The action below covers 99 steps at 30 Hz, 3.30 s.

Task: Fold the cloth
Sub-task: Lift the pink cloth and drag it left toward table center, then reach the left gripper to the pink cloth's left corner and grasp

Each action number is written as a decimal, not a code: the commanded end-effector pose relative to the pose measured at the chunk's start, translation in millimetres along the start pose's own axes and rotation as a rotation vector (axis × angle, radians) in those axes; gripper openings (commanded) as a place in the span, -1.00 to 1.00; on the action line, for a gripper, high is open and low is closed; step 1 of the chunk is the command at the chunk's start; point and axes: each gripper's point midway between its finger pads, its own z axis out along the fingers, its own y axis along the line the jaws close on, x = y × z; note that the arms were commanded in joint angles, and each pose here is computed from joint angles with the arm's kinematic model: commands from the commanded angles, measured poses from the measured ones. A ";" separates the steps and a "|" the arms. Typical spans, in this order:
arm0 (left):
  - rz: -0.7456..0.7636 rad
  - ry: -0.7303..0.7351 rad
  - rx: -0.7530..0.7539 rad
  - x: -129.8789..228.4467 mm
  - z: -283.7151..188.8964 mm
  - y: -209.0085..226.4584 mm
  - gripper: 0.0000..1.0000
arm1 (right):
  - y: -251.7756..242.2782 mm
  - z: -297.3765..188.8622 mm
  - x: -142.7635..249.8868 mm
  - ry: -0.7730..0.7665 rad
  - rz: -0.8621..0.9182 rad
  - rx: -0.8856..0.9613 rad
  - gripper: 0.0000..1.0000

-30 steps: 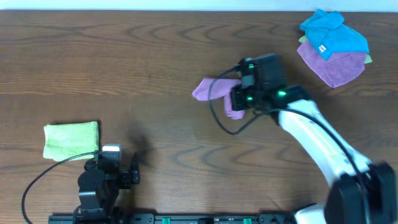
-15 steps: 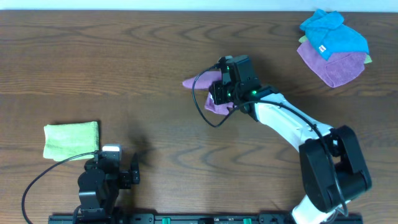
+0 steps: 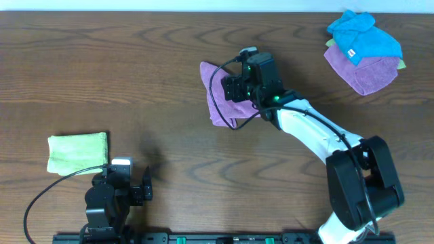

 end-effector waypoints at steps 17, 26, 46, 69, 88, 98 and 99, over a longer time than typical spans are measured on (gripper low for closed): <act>0.006 0.008 0.000 3.5 0.8 0.1 0.90 | -106.2 -63.5 17.8 0.143 0.212 0.285 0.78; -0.324 -0.023 0.103 -8.0 -0.3 -16.6 0.91 | -138.2 -47.4 35.6 0.203 0.267 0.282 0.75; -0.579 0.382 0.344 -110.1 9.4 -66.4 0.91 | -145.0 -13.6 47.3 0.216 0.287 0.239 0.63; -0.898 0.728 0.568 -119.6 114.2 -177.8 0.91 | -154.2 13.9 60.2 0.221 0.304 0.243 0.18; -0.886 0.899 0.398 -50.1 139.8 -184.4 0.91 | -161.6 22.8 68.9 0.231 0.312 0.269 -0.30; -0.884 0.936 0.364 -32.0 148.7 -182.5 1.00 | -157.8 23.7 68.5 0.233 0.319 0.247 -0.98; -0.885 0.936 0.364 -31.2 149.7 -182.7 0.86 | -155.8 22.0 66.9 0.232 0.321 0.237 -0.97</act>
